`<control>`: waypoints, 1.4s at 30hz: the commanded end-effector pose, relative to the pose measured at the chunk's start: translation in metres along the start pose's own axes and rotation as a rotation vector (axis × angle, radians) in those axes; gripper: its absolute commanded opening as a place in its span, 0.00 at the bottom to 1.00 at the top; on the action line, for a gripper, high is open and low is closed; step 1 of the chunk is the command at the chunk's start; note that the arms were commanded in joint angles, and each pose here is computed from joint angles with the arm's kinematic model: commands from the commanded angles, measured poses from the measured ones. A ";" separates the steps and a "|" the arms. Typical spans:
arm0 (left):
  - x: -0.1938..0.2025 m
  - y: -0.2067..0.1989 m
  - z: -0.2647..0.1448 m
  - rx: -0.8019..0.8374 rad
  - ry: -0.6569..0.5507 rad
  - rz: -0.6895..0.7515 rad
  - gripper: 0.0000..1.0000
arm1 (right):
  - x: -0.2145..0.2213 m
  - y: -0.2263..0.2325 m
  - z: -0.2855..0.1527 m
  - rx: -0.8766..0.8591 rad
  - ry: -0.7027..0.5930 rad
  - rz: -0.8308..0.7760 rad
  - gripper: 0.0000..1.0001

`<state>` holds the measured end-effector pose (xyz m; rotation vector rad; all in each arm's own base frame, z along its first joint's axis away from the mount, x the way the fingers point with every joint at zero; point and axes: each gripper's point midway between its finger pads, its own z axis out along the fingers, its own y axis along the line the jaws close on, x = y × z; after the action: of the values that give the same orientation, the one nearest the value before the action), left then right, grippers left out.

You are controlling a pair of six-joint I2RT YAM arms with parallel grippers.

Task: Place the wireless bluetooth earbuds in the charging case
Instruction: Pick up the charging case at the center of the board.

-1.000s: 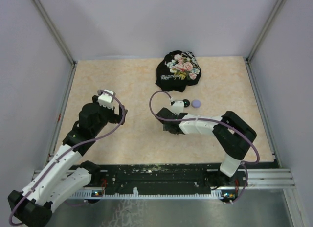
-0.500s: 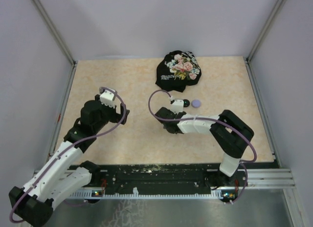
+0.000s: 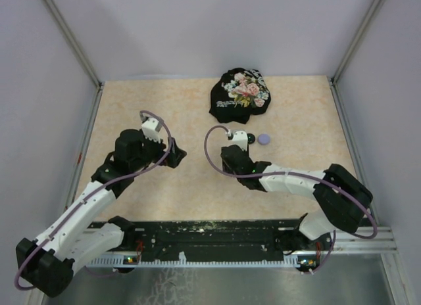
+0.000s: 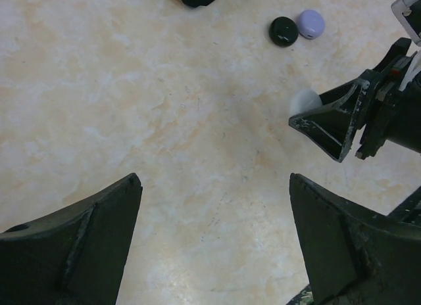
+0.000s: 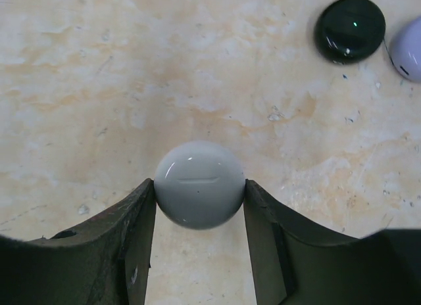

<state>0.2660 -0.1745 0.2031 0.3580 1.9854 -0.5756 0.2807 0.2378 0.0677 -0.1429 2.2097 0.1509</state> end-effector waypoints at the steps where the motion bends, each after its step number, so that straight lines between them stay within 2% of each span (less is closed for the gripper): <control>1: -0.017 -0.026 0.001 0.123 -0.040 -0.118 0.97 | -0.054 0.036 -0.020 -0.217 -0.209 -0.057 0.40; 11: -0.017 -0.066 0.012 0.343 -0.006 -0.242 0.92 | -0.091 0.056 -0.064 -0.430 -0.510 -0.217 0.41; 19: -0.017 -0.080 0.021 0.437 0.003 -0.302 0.79 | -0.109 0.070 -0.095 -0.533 -0.690 -0.328 0.37; 42: 0.002 -0.114 0.044 0.549 0.078 -0.331 0.52 | -0.103 0.090 -0.098 -0.556 -0.715 -0.402 0.38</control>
<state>0.2457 -0.2860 0.2101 0.3559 1.9771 -1.3105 0.2529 0.3055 0.1885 -0.7408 1.4333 0.4713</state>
